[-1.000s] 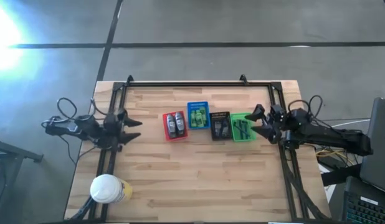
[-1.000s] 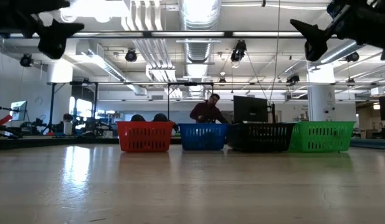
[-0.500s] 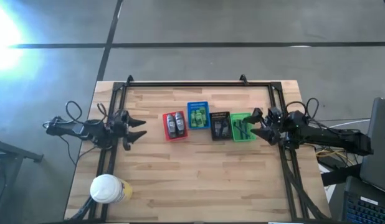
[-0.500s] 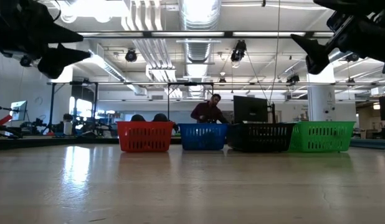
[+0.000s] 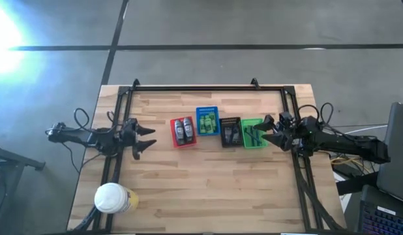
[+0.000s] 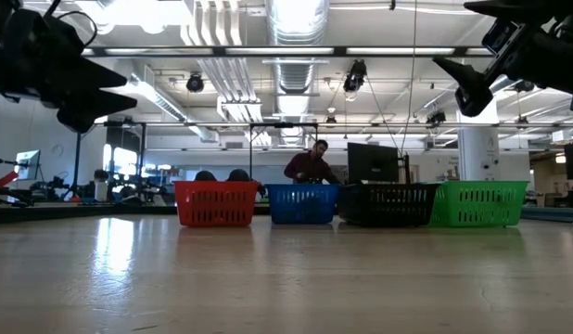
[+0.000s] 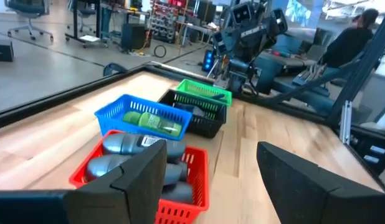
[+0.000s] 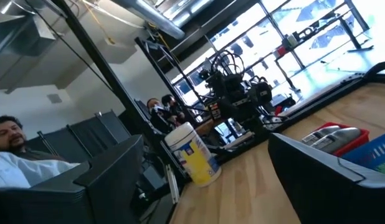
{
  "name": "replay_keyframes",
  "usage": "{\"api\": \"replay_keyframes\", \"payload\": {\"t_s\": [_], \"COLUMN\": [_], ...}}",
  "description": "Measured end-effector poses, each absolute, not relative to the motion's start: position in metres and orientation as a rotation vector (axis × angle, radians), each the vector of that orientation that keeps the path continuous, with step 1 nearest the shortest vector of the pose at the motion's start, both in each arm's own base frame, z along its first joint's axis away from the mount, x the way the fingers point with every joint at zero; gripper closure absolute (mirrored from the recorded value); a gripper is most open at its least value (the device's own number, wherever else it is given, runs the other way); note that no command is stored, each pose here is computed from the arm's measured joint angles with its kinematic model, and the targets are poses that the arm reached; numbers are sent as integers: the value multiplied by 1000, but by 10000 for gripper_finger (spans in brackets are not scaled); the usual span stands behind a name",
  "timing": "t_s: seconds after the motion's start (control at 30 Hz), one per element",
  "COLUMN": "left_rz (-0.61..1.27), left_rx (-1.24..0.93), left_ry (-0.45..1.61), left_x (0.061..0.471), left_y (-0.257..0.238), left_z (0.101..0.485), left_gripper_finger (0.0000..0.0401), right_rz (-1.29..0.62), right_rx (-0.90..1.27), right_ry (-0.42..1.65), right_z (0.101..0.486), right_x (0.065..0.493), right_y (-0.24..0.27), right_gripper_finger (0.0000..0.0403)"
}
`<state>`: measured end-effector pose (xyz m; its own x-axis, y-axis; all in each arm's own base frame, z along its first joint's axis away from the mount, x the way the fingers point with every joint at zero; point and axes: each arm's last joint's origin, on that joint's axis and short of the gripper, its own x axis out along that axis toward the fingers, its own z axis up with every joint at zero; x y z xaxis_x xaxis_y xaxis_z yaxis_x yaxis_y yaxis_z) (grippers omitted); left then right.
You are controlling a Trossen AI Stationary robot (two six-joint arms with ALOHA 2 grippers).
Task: Pick & Place Travel size toiletries
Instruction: Return to Home Position
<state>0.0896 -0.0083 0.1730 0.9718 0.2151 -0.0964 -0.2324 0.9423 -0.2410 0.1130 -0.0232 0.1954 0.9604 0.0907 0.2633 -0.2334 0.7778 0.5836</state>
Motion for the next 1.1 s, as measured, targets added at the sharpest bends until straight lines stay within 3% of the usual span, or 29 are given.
{"api": "replay_keyframes", "payload": {"t_s": [0.27,1.1], "left_rz": [245,440], "left_rx": [-315,-304], "left_ry": [-111,-147], "left_x": [95,94], "left_y": [-5,14], "left_z": [173,173], "left_gripper_finger": [146,146], "right_rz": [178,219], "right_rx": [655,609], "right_ry": [-231,-350], "right_z": [196,205], "right_x": [110,86], "right_y": [-22,-15], "right_gripper_finger": [88,144]}}
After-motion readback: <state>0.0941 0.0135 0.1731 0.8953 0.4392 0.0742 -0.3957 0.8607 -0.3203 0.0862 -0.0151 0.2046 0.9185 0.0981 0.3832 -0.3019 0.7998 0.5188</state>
